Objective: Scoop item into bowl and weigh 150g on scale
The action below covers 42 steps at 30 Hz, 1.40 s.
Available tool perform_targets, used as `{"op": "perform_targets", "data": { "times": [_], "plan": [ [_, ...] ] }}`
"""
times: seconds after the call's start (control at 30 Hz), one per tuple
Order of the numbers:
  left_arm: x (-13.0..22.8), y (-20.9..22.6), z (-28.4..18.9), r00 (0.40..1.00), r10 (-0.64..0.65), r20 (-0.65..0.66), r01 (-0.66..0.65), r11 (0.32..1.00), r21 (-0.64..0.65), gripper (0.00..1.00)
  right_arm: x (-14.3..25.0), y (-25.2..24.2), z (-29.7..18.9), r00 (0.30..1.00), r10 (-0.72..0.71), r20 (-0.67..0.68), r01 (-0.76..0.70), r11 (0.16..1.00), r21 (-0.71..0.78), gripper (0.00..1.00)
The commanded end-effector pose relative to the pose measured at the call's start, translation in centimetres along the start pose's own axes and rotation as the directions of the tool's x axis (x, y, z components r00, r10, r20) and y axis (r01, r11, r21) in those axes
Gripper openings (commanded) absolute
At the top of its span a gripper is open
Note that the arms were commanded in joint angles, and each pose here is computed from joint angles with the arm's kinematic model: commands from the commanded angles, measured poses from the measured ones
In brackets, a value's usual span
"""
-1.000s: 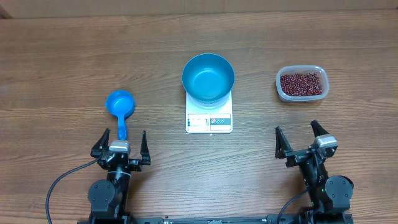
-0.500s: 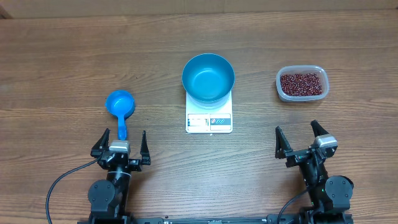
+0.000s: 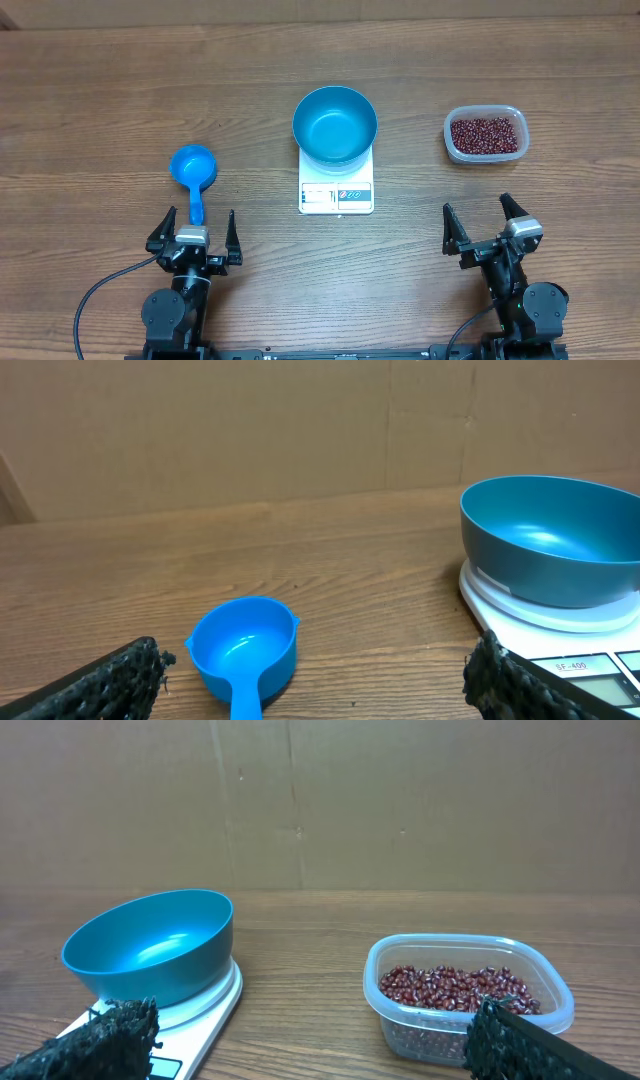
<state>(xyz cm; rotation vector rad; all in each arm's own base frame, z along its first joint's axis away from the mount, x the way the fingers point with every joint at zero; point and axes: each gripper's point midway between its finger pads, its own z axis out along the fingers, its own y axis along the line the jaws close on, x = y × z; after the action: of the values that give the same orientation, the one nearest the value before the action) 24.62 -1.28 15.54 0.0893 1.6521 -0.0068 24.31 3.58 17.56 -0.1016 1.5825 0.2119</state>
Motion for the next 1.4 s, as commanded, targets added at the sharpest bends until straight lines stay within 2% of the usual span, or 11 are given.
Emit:
{"op": "perform_targets", "data": {
  "times": [0.0,0.27,0.37,0.47,0.67,0.83,1.03,1.17,1.37],
  "plan": [
    [0.0,0.3,0.0,1.000,0.004,0.004,-0.004,1.000,-0.015,1.00,0.2,0.2,0.0,1.000,-0.005,0.002,0.005,1.000,-0.009,1.00],
    [0.0,0.3,0.0,1.000,0.004,0.005,-0.004,1.000,-0.015,0.99,0.2,0.2,0.0,1.000,-0.004,0.003,0.005,1.000,-0.009,1.00],
    [-1.2,0.4,-0.1,0.999,0.006,0.053,-0.005,1.000,-0.018,1.00,0.2,0.2,0.0,1.000,-0.005,0.004,0.005,1.000,-0.009,1.00],
    [-0.5,0.4,0.0,1.000,0.006,0.026,-0.006,1.000,-0.019,1.00,0.2,0.5,0.0,1.000,-0.001,0.004,0.001,1.000,-0.029,1.00],
    [-0.8,2.7,-0.3,0.999,0.035,0.029,-0.030,0.987,-0.158,1.00,0.0,0.6,-0.2,0.999,0.030,-0.018,-0.030,0.999,-0.026,1.00],
    [-1.0,2.9,-0.3,0.999,0.035,0.038,-0.028,0.986,-0.166,1.00,-0.1,0.7,-0.6,0.997,0.041,-0.064,-0.042,0.999,-0.021,1.00],
    [-2.5,2.2,-0.4,0.996,0.036,0.077,-0.026,0.992,-0.124,1.00,-3.1,1.3,-1.7,0.998,0.039,-0.055,-0.041,0.998,-0.039,1.00],
    [-5.1,1.9,-1.1,0.993,0.034,0.110,-0.022,0.995,-0.101,1.00,-5.3,1.7,-1.7,0.996,0.043,-0.081,-0.047,0.998,-0.047,1.00],
    [-8.1,1.8,-0.6,0.998,0.032,0.045,-0.028,0.996,-0.082,1.00,-7.5,2.0,-0.2,0.980,0.061,-0.188,-0.073,0.996,-0.056,1.00]
  ]
}}
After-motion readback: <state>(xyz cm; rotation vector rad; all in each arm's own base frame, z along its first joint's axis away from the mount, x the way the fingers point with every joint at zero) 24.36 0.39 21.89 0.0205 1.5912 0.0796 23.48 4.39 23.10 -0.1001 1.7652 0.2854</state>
